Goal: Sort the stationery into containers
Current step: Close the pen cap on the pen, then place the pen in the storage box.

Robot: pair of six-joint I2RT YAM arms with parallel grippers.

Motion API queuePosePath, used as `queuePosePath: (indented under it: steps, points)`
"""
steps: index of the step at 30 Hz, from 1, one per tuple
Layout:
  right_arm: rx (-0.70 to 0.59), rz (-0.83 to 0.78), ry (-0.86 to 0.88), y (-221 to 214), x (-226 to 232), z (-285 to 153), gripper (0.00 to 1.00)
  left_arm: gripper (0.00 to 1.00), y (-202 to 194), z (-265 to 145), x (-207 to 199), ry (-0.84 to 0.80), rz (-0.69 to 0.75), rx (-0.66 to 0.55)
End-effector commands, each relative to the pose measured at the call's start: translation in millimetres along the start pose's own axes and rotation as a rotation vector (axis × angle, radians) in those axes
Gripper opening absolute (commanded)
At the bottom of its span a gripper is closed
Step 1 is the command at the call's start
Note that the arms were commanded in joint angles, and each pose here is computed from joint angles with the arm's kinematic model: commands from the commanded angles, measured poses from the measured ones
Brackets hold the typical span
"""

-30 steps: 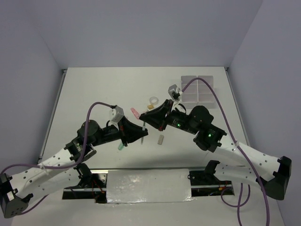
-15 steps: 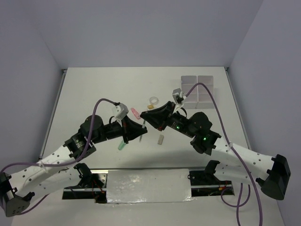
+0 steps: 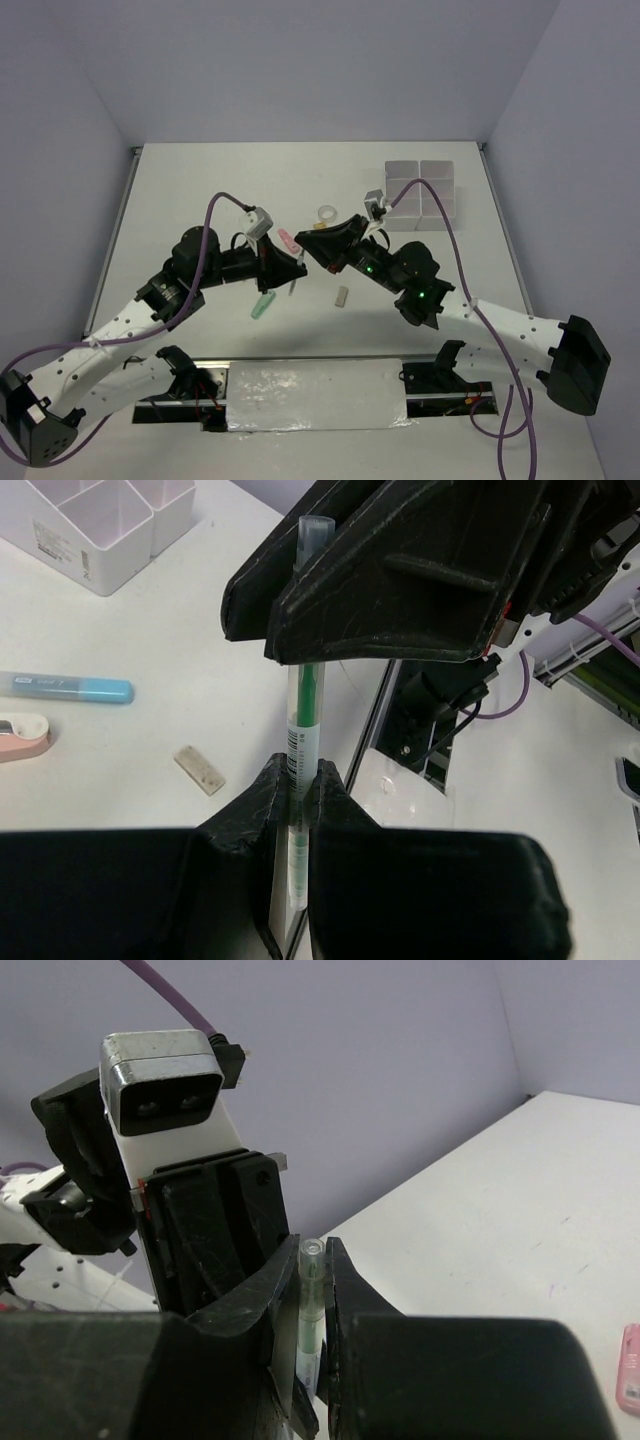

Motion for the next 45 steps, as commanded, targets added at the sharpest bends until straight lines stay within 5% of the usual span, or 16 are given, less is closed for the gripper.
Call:
queuePosePath:
  steps: [1, 5, 7, 12, 16, 20, 22, 25, 26, 30, 34, 39, 45]
  points:
    - [0.417, 0.052, -0.021, -105, -21, -36, 0.0, 0.0, 139, -23, -26, -0.023, 0.21, -0.473]
    - [0.362, 0.046, -0.024, -71, -3, -25, 0.19, 0.0, 112, -15, -24, -0.07, 0.217, -0.401]
    - [0.299, 0.03, -0.025, -44, 10, -16, 0.42, 0.0, 97, -12, -24, -0.091, 0.213, -0.372]
    - [0.211, -0.021, -0.034, -4, 26, -11, 0.44, 0.0, 63, -9, -19, -0.065, 0.227, -0.308]
    - [0.196, -0.023, -0.021, 1, 30, -8, 0.35, 0.0, 55, -6, -21, -0.08, 0.24, -0.269]
    - [0.178, -0.022, 0.012, 5, 36, -5, 0.0, 0.0, 49, 1, -23, -0.094, 0.237, -0.235]
    - [0.152, -0.037, 0.009, 11, 36, -5, 0.0, 0.02, 43, 5, -19, -0.072, 0.217, -0.205]
    - [0.115, -0.111, -0.092, 20, 21, -6, 0.0, 0.55, 42, 6, 4, 0.108, 0.144, -0.191]
    - [0.06, -0.141, -0.188, 35, 7, -6, 0.0, 0.98, 42, 5, 13, 0.177, 0.112, -0.186]
    - [-0.073, -0.269, -0.52, 71, -55, -21, 0.0, 0.99, 35, -11, 66, 0.595, -0.068, -0.107]
    - [-0.243, -0.363, -0.847, 118, -129, -44, 0.0, 0.99, -3, -48, 97, 0.949, -0.184, 0.113]
    - [-0.445, -0.493, -1.107, 182, -207, -76, 0.0, 1.0, 0, -67, 80, 0.92, -0.168, 0.225]
    - [-0.441, -0.597, -1.184, 199, -274, -72, 0.0, 0.99, -6, -92, 73, 0.91, -0.096, 0.196]
Point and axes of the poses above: each gripper's point midway between its finger pads, its own z axis out along the fingers, its own x axis along the line the jaws close on, y = z × x, the point moved 3 cm from there along -z, back along the fingers, and after that the axes turned 8 degrees about z, right-handed, at the moved point
